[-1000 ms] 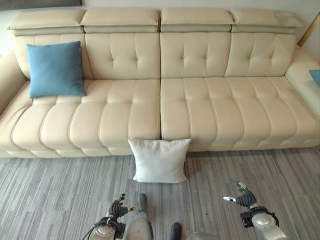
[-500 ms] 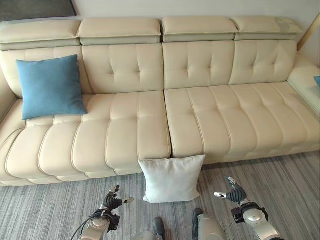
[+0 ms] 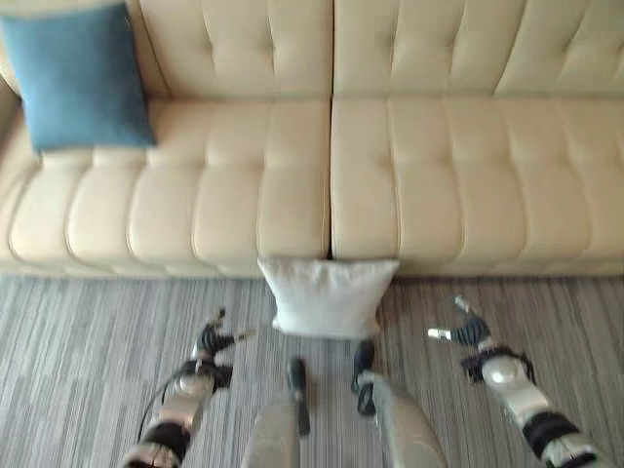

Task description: Pick up all the scattered cushions and arrange them neatly on the sofa.

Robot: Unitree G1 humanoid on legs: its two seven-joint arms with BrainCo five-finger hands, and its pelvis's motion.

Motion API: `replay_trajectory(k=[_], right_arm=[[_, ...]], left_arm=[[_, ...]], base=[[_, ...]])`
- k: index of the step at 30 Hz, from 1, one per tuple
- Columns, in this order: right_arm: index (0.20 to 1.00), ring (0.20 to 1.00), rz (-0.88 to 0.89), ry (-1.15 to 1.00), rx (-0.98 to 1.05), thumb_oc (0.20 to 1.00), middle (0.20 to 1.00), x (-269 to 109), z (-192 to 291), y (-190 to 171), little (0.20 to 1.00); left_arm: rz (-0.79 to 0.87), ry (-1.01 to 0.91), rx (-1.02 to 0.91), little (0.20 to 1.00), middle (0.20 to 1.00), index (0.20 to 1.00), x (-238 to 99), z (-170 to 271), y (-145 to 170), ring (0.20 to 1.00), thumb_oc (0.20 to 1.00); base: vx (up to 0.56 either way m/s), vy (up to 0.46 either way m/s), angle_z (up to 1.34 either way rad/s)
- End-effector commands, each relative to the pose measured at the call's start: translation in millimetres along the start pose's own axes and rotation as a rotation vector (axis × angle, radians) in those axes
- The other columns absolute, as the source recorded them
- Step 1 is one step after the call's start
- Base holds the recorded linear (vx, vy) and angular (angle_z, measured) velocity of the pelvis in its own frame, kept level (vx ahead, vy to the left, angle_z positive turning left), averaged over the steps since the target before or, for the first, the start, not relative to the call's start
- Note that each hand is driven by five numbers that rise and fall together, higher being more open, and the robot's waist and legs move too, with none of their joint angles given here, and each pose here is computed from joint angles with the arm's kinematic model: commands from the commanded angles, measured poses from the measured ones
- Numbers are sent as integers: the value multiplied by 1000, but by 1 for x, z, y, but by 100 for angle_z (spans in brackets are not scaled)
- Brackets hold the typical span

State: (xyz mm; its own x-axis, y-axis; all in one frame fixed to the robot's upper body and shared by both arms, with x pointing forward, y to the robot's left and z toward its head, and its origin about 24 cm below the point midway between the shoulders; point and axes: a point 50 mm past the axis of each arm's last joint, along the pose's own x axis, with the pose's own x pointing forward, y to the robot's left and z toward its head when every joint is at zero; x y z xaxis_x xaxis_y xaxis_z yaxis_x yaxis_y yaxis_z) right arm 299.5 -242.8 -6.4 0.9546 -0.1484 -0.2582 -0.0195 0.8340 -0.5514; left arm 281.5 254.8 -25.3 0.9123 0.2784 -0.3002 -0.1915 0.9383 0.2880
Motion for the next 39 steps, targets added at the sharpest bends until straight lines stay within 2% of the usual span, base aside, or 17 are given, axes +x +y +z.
replay_trajectory(k=[1,3,4,8,12,18,20,21,22,23,24,25,26,27,28,30,39], right_arm=[[1000,1000,-26,16,27,1000,1000,-6,-9,2,1000],[1000,1000,-123,-3,74,1000,1000,15,15,-22,1000],[1000,1000,-124,-5,75,1000,1000,15,16,-22,1000],[1000,1000,-263,-47,160,1000,1000,38,56,-65,1000],[1000,1000,-294,-122,196,1000,1000,50,99,-78,1000],[1000,1000,-218,-323,235,1000,1000,58,195,-49,1000],[1000,1000,-204,-346,260,1000,1000,57,209,-44,1000],[1000,1000,-134,-453,343,1000,1000,49,255,-21,1000],[1000,1000,-111,-490,376,1000,1000,45,267,-15,1000],[576,576,-81,-546,423,576,576,38,285,-7,576],[344,344,-81,-547,424,344,344,38,286,-7,344],[200,200,-36,-642,488,200,200,26,310,-1,200],[200,200,-12,-689,532,200,200,19,319,1,200],[200,200,7,-735,558,200,200,13,327,3,200],[200,200,24,-772,571,200,200,8,332,5,200],[200,200,63,-856,610,200,200,-3,338,6,200],[200,200,122,-884,663,200,200,-13,298,18,200]], left_arm=[[112,-20,-33,1000,1000,1000,-5,-6,26,1000,1000],[184,-102,-52,1000,1000,1000,14,30,44,1000,1000],[185,-104,-53,1000,1000,1000,14,30,44,1000,1000],[270,-180,-88,1000,1000,1000,32,77,71,1000,1000],[280,-244,-65,1000,1000,1000,40,110,75,1000,1000],[223,-370,11,1000,1000,1000,51,179,45,1000,1000],[212,-392,15,1000,1000,1000,52,192,39,1000,1000],[187,-498,55,1000,1000,1000,48,238,19,1000,1000],[183,-535,64,1000,1000,1000,45,251,14,1000,1000],[192,-575,56,1000,1000,1000,42,265,13,1000,1000],[193,-576,56,1000,1000,1000,42,265,13,1000,1000],[195,-638,64,1000,1000,1000,36,283,7,1000,1000],[204,-663,70,1000,1000,1000,34,289,7,1000,1000],[213,-678,66,454,454,454,32,291,7,454,454],[222,-709,65,200,200,200,29,296,8,200,200],[221,-775,37,200,200,200,23,296,6,200,200],[83,-837,-193,200,200,200,1,259,-37,200,200]], base=[[-96,1,-6],[-103,28,-5],[-103,32,-1],[-89,19,-8],[-10,24,0],[50,13,0],[38,-17,4],[49,-39,2],[57,-26,6],[23,0,13],[18,-18,13],[8,-50,7],[9,-67,3],[8,-47,3],[8,-19,6],[-5,-4,5],[-16,-2,-3]])
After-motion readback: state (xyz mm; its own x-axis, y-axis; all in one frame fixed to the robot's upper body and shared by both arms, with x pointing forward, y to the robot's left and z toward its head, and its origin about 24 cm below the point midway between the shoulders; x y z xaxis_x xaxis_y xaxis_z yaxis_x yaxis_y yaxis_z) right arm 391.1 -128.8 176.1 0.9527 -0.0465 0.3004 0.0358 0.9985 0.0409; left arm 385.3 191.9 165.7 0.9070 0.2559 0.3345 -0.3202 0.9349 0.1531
